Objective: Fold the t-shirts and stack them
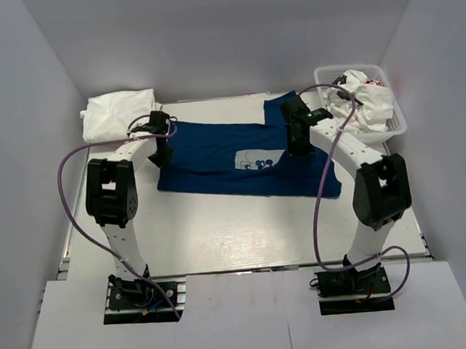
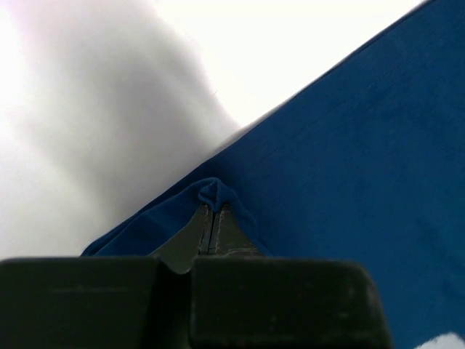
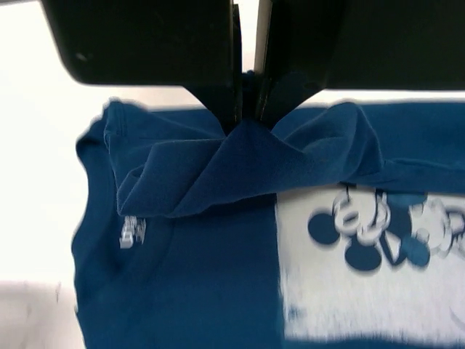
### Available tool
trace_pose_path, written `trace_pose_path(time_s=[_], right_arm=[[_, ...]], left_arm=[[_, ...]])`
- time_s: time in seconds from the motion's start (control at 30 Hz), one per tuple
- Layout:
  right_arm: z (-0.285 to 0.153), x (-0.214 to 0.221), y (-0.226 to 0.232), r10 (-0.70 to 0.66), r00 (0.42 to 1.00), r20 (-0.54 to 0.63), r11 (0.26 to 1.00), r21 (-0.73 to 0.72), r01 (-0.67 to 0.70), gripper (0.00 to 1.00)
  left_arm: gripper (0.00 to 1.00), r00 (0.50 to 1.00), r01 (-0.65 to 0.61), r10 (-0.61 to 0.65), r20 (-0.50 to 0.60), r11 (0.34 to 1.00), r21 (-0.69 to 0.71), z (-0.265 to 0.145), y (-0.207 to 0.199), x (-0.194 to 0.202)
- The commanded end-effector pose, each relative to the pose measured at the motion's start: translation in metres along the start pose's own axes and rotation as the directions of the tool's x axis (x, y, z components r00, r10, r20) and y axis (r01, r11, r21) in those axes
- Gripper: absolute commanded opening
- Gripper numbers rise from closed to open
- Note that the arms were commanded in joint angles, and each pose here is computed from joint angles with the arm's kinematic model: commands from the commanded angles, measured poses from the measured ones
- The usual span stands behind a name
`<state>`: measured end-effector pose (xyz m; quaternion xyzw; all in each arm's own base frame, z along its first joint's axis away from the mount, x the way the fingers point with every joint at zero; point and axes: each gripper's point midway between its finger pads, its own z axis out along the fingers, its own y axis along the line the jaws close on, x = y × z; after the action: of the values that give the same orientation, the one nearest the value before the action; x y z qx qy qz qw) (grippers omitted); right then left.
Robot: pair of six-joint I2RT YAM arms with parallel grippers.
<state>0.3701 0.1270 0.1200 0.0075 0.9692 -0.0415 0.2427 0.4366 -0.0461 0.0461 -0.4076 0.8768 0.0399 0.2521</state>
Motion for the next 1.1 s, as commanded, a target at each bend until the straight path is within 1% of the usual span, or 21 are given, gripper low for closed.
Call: trace_pose_path(time_s=[0.0, 0.07, 0.1, 0.13, 0.17, 0.2, 0.23, 0.27, 0.3, 0.33, 0.37, 0.43, 0.47, 0.5, 0.53, 0.57, 0.63, 0.77, 0.8, 0.93, 1.07], right_arm=[[0.016, -0.026, 0.0, -0.028, 0.998, 0.051, 1.0, 0.016, 0.027, 0.0], [0.03, -0.034, 0.003, -0.026, 0.999, 0.048, 1.0, 0.009, 0.025, 0.01], [0.032, -0.039, 0.003, -0.017, 0.998, 0.053, 1.0, 0.006, 0.017, 0.07], [0.031, -0.044, 0.004, 0.004, 0.999, 0.053, 1.0, 0.012, -0.004, 0.2], [0.042, -0.04, -0.001, 0.004, 1.0, 0.019, 0.999, 0.042, -0.005, 0.29], [0.042, -0.047, -0.003, 0.009, 0.999, 0.033, 0.999, 0.051, -0.011, 0.37], [0.045, -0.048, -0.003, 0.022, 0.999, 0.03, 0.998, 0.064, -0.024, 0.47], [0.041, -0.06, -0.002, 0.035, 0.998, 0.055, 0.998, 0.052, -0.038, 0.63], [0.041, -0.062, -0.003, 0.038, 0.998, 0.054, 0.998, 0.05, -0.041, 0.7], [0.037, -0.058, 0.002, 0.043, 0.999, 0.03, 0.999, 0.018, -0.043, 0.84], [0.033, -0.057, 0.005, 0.041, 0.999, 0.022, 0.999, 0.001, -0.041, 0.9], [0.017, -0.051, 0.013, 0.044, 0.999, 0.023, 0.997, -0.062, -0.043, 0.9], [0.022, -0.032, 0.012, 0.037, 0.999, -0.014, 0.997, -0.069, -0.038, 0.9], [0.011, -0.023, 0.018, 0.038, 0.999, 0.0, 0.989, -0.142, -0.038, 0.9], [0.02, -0.008, 0.023, 0.037, 0.999, -0.02, 0.979, -0.2, -0.04, 0.9], [0.019, -0.007, 0.034, 0.03, 1.0, -0.002, 0.965, -0.262, -0.029, 0.9], [0.017, 0.013, 0.042, 0.016, 0.999, -0.032, 0.942, -0.334, -0.025, 0.9], [0.031, 0.021, 0.053, 0.003, 0.996, -0.086, 0.93, -0.367, -0.035, 0.9], [0.029, 0.013, 0.054, 0.011, 0.997, -0.073, 0.928, -0.371, -0.037, 0.9], [0.053, 0.014, 0.062, 0.0, 0.994, -0.105, 0.93, -0.366, -0.039, 0.9], [0.064, 0.009, 0.072, 0.016, 0.993, -0.115, 0.919, -0.389, -0.06, 0.9]], left_arm=[[0.0, 0.999, -0.001, 0.001, 0.043, 1.0, 0.004, -0.002, -0.01, -0.019], [0.0, 0.999, -0.001, 0.0, 0.038, 1.0, 0.009, 0.0, -0.013, -0.024], [0.09, 0.999, -0.001, 0.0, 0.038, 1.0, 0.009, -0.002, -0.014, -0.025], [0.26, 0.999, 0.0, -0.001, 0.04, 1.0, 0.011, 0.0, -0.018, -0.027], [0.43, 1.0, -0.008, 0.008, 0.026, 1.0, -0.007, 0.0, -0.013, -0.023], [0.82, 1.0, 0.001, -0.001, 0.029, 1.0, -0.01, -0.002, -0.012, -0.029], [0.93, 1.0, 0.01, -0.01, 0.029, 1.0, -0.009, -0.002, -0.012, -0.029], [1.0, 0.999, 0.015, -0.016, 0.038, 1.0, 0.002, -0.007, -0.014, -0.032], [1.0, 0.999, 0.017, -0.017, 0.04, 1.0, 0.006, -0.012, -0.013, -0.034], [1.0, 0.999, 0.024, -0.024, 0.041, 1.0, 0.001, -0.017, -0.009, -0.038], [1.0, 0.998, 0.025, -0.025, 0.054, 1.0, -0.007, -0.023, -0.005, -0.042], [1.0, 0.997, 0.029, -0.029, 0.067, 1.0, -0.004, -0.038, 0.004, -0.044], [1.0, 0.997, 0.023, -0.023, 0.068, 1.0, 0.004, -0.044, 0.005, -0.04], [1.0, 0.999, -0.002, 0.002, 0.037, 1.0, -0.007, -0.044, 0.016, -0.028], [1.0, 0.998, 0.003, -0.005, 0.062, 0.999, 0.044, -0.057, 0.013, -0.034], [1.0, 0.998, -0.009, 0.006, 0.055, 0.999, 0.052, -0.062, 0.017, -0.031], [1.0, 0.998, -0.054, 0.052, 0.032, 0.996, 0.069, -0.067, 0.024, -0.018], [1.0, 0.994, -0.109, 0.109, 0.003, 0.988, 0.107, -0.082, 0.045, 0.001], [1.0, 0.994, -0.112, 0.111, 0.015, 0.984, 0.137, -0.094, 0.049, 0.0], [1.0, 0.992, -0.124, 0.123, 0.018, 0.98, 0.158, -0.111, 0.075, 0.015], [1.0, 0.99, -0.139, 0.141, -0.009, 0.983, 0.122, -0.117, 0.109, 0.032]])
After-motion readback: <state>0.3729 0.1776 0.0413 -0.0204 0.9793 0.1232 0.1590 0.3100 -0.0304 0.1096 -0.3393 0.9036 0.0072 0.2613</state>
